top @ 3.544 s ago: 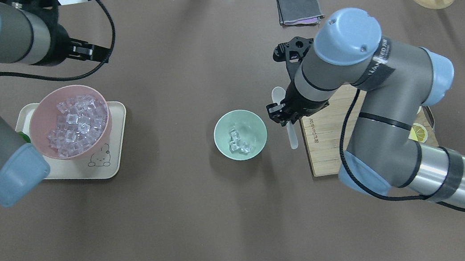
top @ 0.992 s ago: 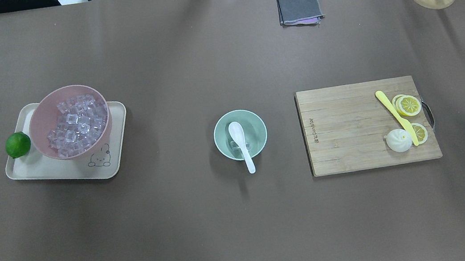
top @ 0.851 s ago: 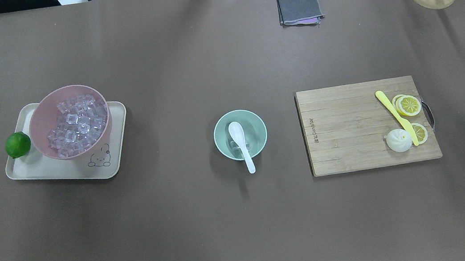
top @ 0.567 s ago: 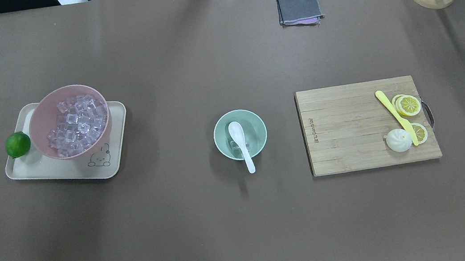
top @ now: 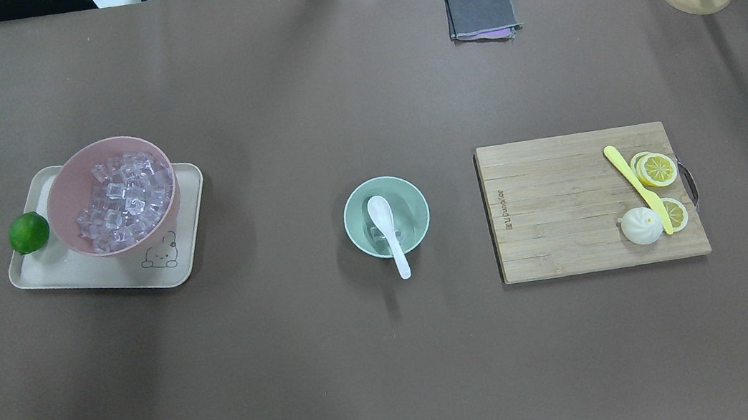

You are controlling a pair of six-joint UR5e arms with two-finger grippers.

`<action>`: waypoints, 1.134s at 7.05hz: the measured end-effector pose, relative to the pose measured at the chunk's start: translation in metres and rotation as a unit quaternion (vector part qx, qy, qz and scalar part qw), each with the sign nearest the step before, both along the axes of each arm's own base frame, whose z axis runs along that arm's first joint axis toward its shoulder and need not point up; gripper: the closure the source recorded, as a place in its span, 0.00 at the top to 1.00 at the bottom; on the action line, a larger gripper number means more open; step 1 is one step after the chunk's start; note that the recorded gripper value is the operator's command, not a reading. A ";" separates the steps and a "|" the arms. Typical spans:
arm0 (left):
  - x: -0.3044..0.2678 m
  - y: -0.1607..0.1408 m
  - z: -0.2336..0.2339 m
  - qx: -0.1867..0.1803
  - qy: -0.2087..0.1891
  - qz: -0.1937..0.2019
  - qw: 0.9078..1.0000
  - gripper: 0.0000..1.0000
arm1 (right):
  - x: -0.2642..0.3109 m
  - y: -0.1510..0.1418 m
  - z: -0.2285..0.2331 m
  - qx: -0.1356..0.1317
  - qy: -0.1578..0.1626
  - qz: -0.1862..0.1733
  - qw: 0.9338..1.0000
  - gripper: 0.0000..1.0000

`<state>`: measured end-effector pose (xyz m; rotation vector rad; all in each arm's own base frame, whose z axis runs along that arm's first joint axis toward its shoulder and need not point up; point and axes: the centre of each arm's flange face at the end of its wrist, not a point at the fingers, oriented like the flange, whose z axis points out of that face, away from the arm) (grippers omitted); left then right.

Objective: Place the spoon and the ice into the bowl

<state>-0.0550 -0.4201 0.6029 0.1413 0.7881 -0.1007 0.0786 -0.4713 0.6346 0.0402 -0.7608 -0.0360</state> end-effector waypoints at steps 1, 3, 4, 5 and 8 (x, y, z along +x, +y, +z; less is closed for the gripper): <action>-0.003 0.001 0.000 -0.003 -0.001 -0.005 1.000 0.98 | 0.000 -0.001 -0.002 0.001 0.000 0.000 1.000 1.00; -0.004 -0.002 -0.007 -0.002 -0.002 -0.007 1.000 0.98 | -0.001 0.000 -0.007 0.002 -0.009 0.001 1.000 1.00; -0.004 -0.003 -0.008 -0.001 -0.008 -0.008 1.000 0.98 | -0.003 0.003 -0.011 -0.005 -0.020 0.001 1.000 1.00; -0.006 -0.003 -0.008 0.000 -0.022 -0.012 1.000 0.98 | -0.004 0.004 -0.021 -0.016 -0.027 0.001 1.000 1.00; -0.011 0.003 -0.005 -0.001 -0.041 -0.019 0.999 0.98 | -0.005 0.012 -0.040 -0.027 -0.029 0.001 0.999 1.00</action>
